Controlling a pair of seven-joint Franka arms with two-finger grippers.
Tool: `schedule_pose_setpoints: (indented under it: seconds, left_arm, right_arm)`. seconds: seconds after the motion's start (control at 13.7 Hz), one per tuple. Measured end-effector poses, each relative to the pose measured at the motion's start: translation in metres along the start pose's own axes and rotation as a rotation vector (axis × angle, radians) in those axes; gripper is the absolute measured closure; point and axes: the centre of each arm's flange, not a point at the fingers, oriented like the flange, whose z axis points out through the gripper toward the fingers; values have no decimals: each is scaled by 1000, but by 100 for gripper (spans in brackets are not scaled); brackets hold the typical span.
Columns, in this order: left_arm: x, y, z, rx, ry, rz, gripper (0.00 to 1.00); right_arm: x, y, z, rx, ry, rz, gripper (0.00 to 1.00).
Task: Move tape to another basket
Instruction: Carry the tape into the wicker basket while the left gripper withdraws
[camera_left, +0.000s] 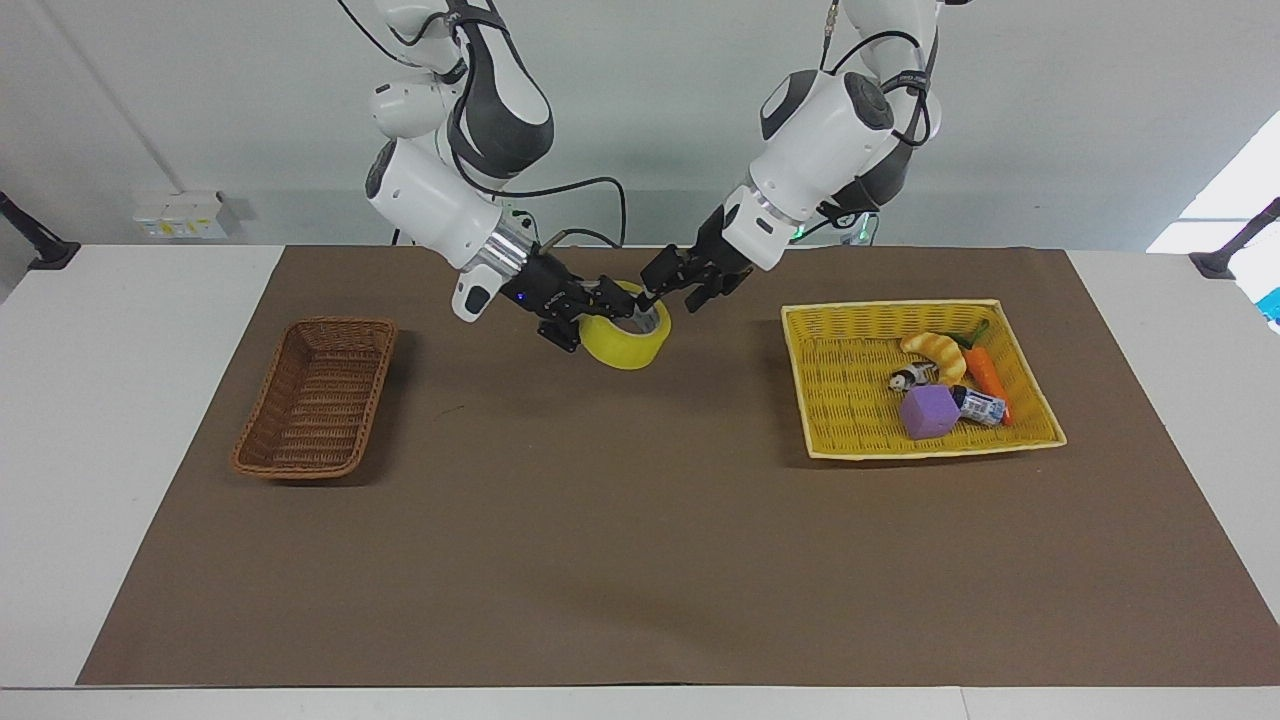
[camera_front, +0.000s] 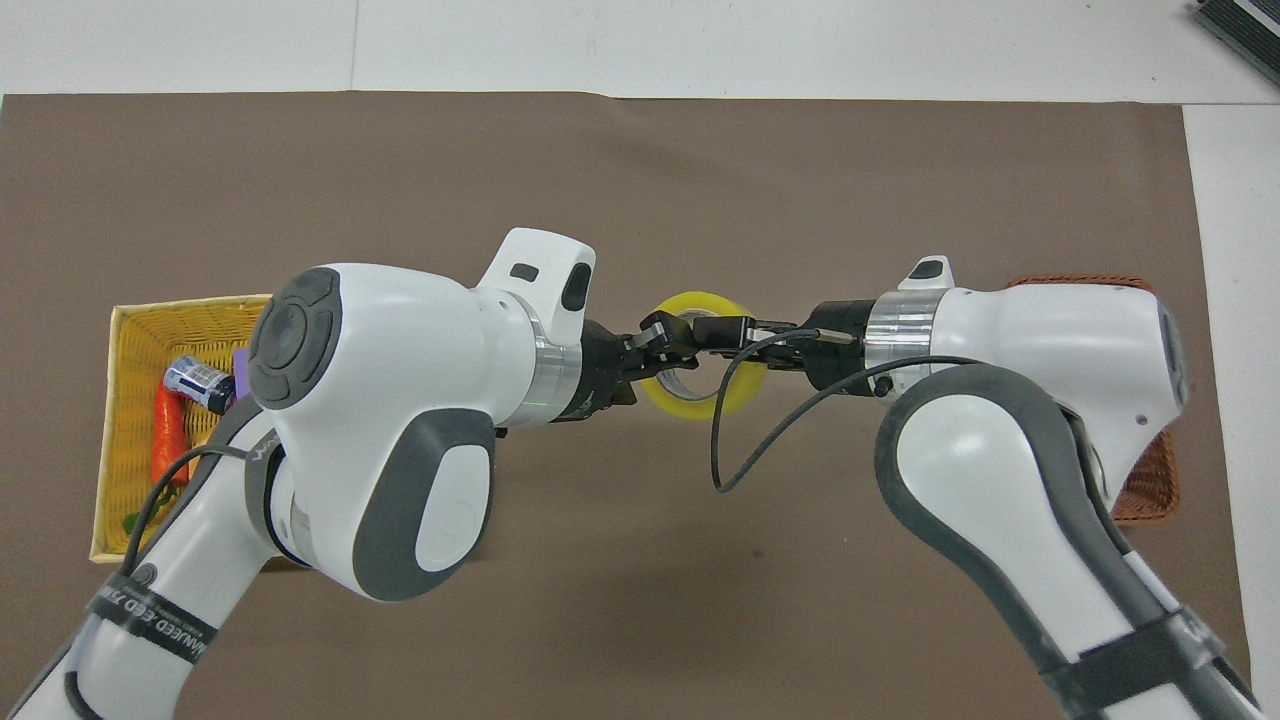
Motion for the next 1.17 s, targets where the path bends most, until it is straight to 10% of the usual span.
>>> schedule_pose_setpoints:
  seconds: [0.58,1.17]
  left_arm:
    - [103,-107,-99,131,59,-183,0]
    - [133,-162,-171,382,97,155,0]
  right_arm:
    - [33,68,-51,-44,52,95,100]
    - [52,289,-223,-164,174,313,100]
